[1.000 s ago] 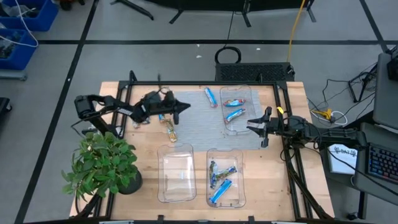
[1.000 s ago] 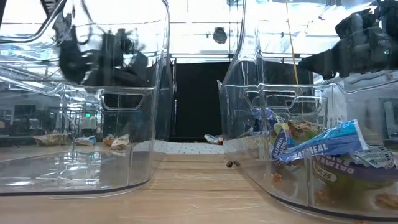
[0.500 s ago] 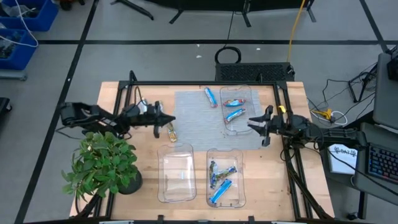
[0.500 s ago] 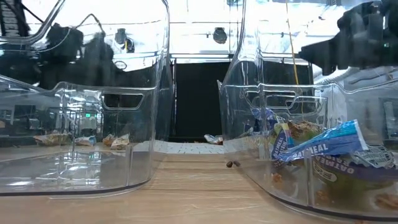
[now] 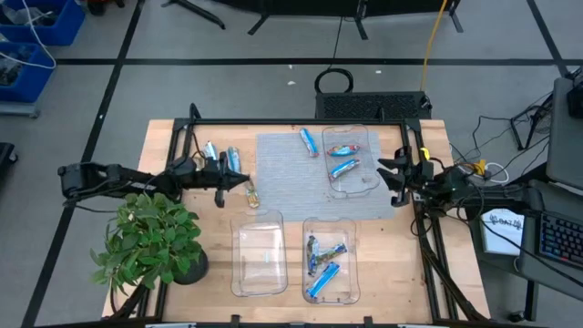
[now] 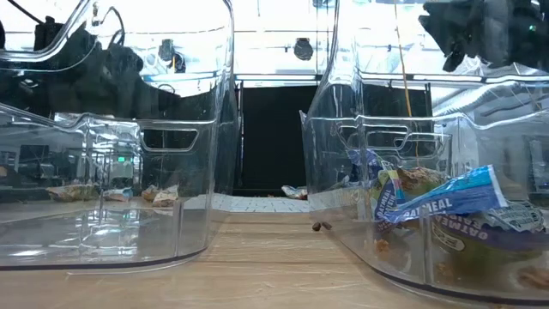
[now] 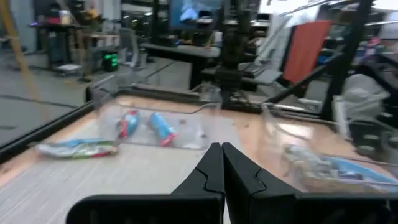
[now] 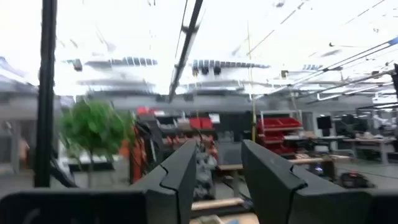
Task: Pick and place Granola Bars by type
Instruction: Put the red granola bar into the top transparent bin
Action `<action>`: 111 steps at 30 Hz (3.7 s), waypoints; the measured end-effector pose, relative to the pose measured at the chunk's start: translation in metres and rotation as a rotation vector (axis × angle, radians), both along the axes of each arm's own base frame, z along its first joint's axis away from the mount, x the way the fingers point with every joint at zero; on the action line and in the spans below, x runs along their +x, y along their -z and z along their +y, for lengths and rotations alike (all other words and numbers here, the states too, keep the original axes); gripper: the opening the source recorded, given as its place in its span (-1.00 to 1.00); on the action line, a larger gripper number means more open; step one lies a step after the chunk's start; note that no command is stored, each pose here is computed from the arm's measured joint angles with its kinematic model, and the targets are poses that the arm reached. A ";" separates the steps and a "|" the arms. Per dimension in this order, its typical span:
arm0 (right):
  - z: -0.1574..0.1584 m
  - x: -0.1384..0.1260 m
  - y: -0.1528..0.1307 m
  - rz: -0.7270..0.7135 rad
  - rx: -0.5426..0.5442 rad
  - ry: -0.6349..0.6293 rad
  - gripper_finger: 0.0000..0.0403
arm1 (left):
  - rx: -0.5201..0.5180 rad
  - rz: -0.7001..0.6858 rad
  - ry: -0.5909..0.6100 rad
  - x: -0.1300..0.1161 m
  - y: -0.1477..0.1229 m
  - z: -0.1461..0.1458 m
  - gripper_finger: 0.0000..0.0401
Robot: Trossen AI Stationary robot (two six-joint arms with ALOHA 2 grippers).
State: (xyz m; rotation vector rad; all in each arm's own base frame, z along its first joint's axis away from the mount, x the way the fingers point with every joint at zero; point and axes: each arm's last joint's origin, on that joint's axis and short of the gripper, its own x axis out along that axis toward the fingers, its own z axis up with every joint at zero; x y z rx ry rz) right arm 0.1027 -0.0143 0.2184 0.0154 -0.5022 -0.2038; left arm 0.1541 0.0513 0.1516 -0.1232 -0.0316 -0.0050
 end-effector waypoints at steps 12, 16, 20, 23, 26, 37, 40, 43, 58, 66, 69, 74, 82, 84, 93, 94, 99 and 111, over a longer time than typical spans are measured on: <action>-0.002 0.010 0.008 0.099 -0.005 0.036 -0.41 | 0.004 0.183 0.034 -0.001 0.018 -0.004 -1.00; -0.002 0.010 0.010 0.118 -0.008 0.038 -0.41 | -0.027 0.272 0.019 -0.005 0.025 -0.002 -1.00; -0.002 0.011 0.012 0.141 -0.010 0.040 -0.41 | -0.036 0.306 -0.012 -0.010 0.026 0.000 -1.00; -0.002 0.012 0.014 0.168 -0.008 0.040 -0.41 | -0.006 0.244 -0.030 -0.014 0.016 0.002 -1.00; -0.002 0.012 0.014 0.167 -0.008 0.040 -0.41 | -0.009 0.219 -0.020 -0.021 0.010 0.003 -1.00; -0.007 0.013 0.019 0.211 0.044 0.189 -0.41 | -0.031 0.195 -0.213 -0.041 0.000 0.003 -1.00; -0.011 0.016 0.026 0.316 0.090 0.324 -0.41 | -0.063 0.221 -0.297 -0.045 0.002 0.003 -1.00; -0.013 0.027 0.008 0.428 0.104 0.348 -0.41 | -0.113 0.274 -0.370 -0.049 0.007 0.003 -1.00; -0.082 0.189 -0.101 1.167 0.193 0.250 -0.41 | -0.075 0.223 -0.394 -0.050 0.002 -0.002 -1.00; -0.135 0.249 -0.077 1.435 0.281 0.288 -0.41 | -0.093 0.215 -0.412 -0.050 0.001 -0.002 -0.99; -0.151 0.265 -0.051 1.531 0.341 0.222 -0.41 | -0.092 0.215 -0.412 -0.050 0.001 -0.002 -0.98; -0.170 0.282 -0.011 1.595 0.425 0.124 -0.41 | -0.092 0.213 -0.410 -0.050 0.001 -0.002 -0.99; -0.181 0.285 0.031 1.747 0.445 0.164 -0.35 | -0.090 0.214 -0.410 -0.050 0.001 -0.002 -0.82; -0.183 0.283 0.034 1.768 0.461 0.165 -0.28 | -0.079 0.216 -0.409 -0.050 0.001 -0.002 -0.79; -0.194 0.275 0.038 1.787 0.527 0.191 0.09 | -0.065 0.219 -0.408 -0.050 0.001 -0.002 -0.77; -0.195 0.274 0.039 1.788 0.530 0.193 0.11 | -0.061 0.219 -0.407 -0.050 0.001 -0.002 -0.77; -0.196 0.274 0.039 1.782 0.534 0.195 0.14 | -0.046 0.224 -0.406 -0.050 0.001 -0.002 -0.77; -0.211 0.273 0.037 1.713 0.533 0.226 0.09 | -0.043 0.224 -0.406 -0.050 0.001 -0.002 -0.77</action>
